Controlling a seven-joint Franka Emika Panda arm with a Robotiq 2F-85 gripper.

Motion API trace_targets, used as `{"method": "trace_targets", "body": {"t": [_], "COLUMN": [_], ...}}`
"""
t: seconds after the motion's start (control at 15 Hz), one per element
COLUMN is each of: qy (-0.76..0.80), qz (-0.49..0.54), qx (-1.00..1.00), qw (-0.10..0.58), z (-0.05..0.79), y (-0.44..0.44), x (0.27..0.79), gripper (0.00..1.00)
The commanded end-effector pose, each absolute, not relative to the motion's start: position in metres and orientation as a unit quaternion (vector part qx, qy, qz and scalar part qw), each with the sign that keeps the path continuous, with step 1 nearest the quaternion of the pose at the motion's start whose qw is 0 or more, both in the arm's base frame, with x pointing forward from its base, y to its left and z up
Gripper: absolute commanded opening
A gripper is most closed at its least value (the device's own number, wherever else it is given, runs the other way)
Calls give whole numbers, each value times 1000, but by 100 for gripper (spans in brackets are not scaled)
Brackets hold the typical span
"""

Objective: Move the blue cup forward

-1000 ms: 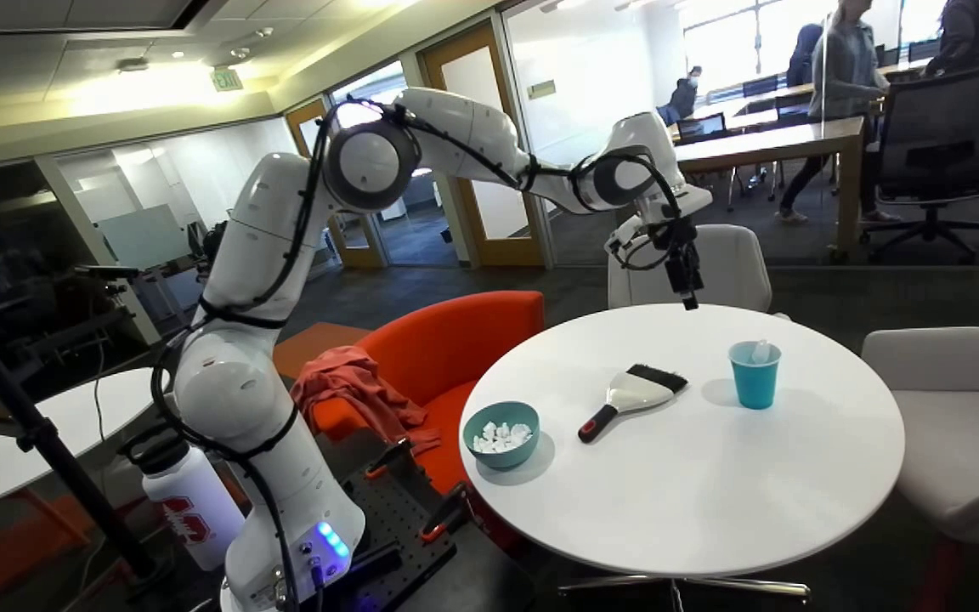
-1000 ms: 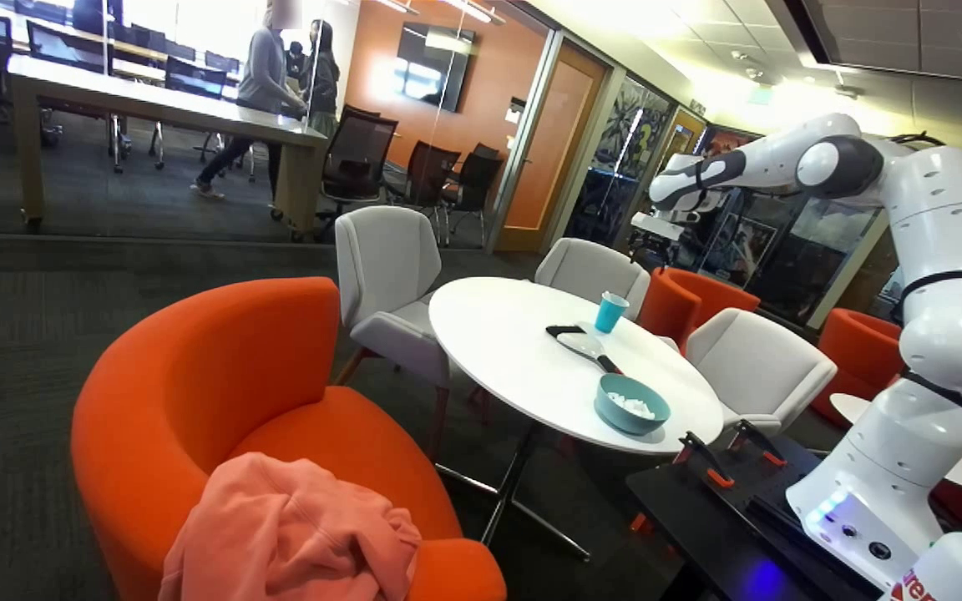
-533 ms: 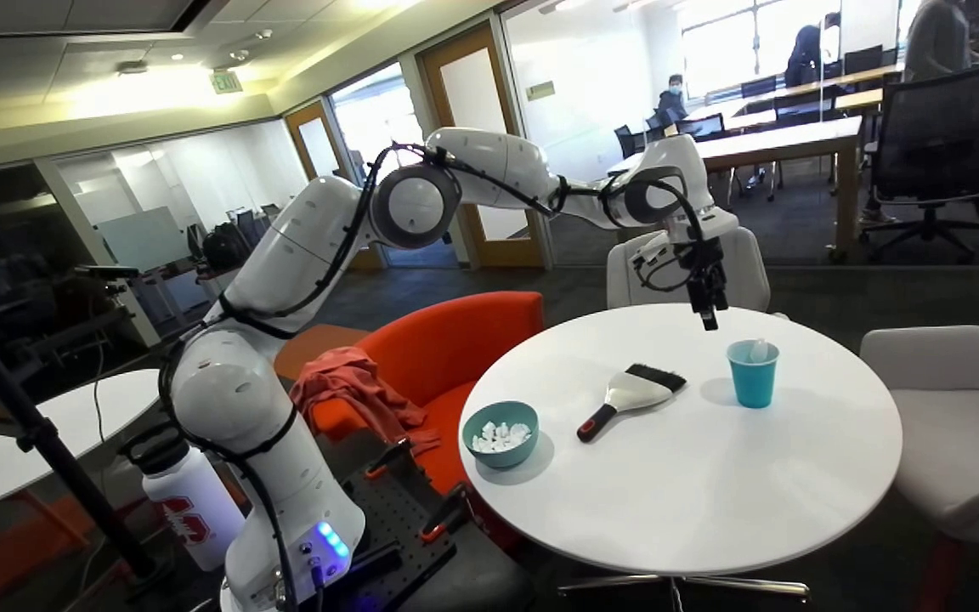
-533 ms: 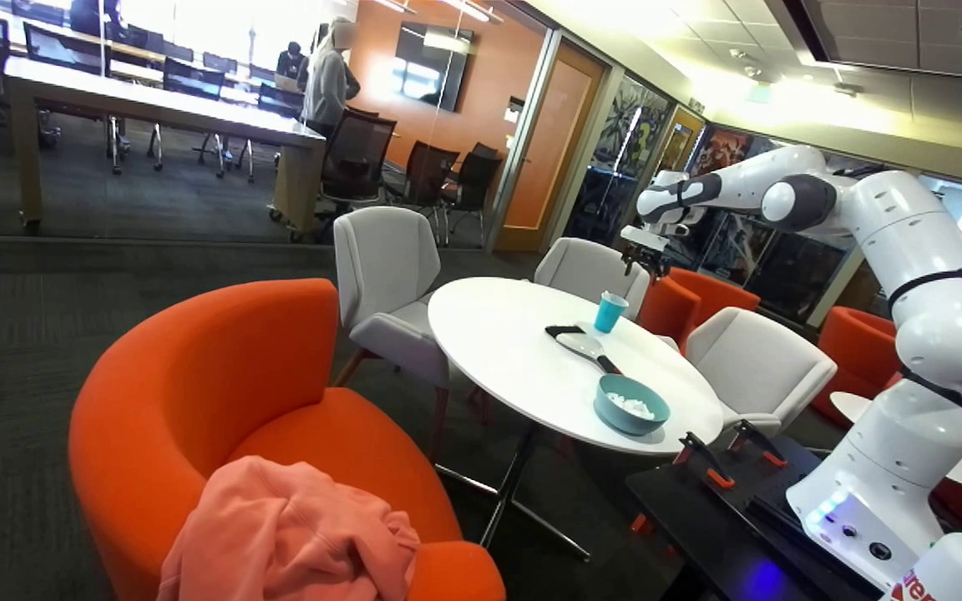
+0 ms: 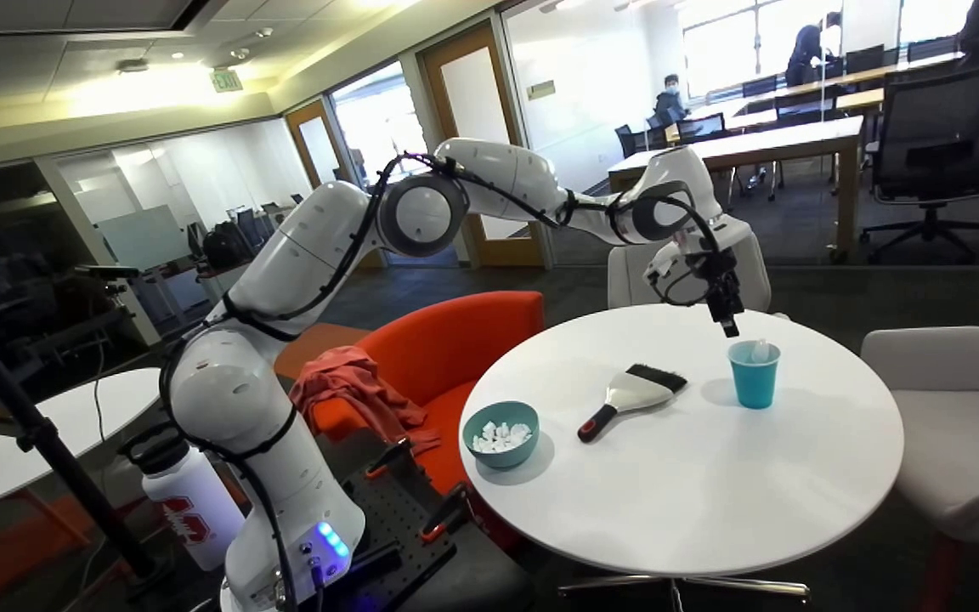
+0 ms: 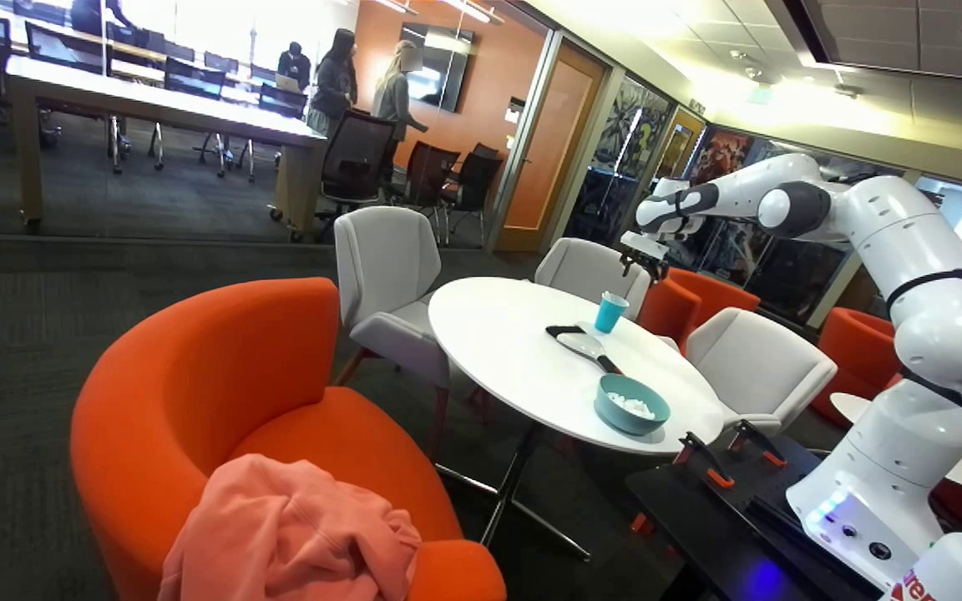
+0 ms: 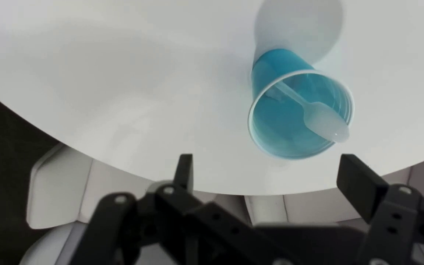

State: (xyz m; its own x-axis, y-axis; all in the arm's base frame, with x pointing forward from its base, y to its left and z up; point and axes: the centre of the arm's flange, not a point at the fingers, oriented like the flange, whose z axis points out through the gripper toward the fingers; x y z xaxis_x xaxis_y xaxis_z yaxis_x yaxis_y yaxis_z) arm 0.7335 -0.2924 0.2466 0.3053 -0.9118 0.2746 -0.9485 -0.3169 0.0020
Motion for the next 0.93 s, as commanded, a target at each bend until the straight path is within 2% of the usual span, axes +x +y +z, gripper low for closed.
{"method": "trace_targets", "body": {"t": [0.0, 0.4, 0.87], "qy": [-546, -505, -505], "qz": [158, 162, 135], "qx": [820, 847, 851], "qw": [70, 39, 49], "z": [218, 181, 164], "y": [-305, -311, -313], "x": [722, 714, 705], "gripper": [100, 100, 100]}}
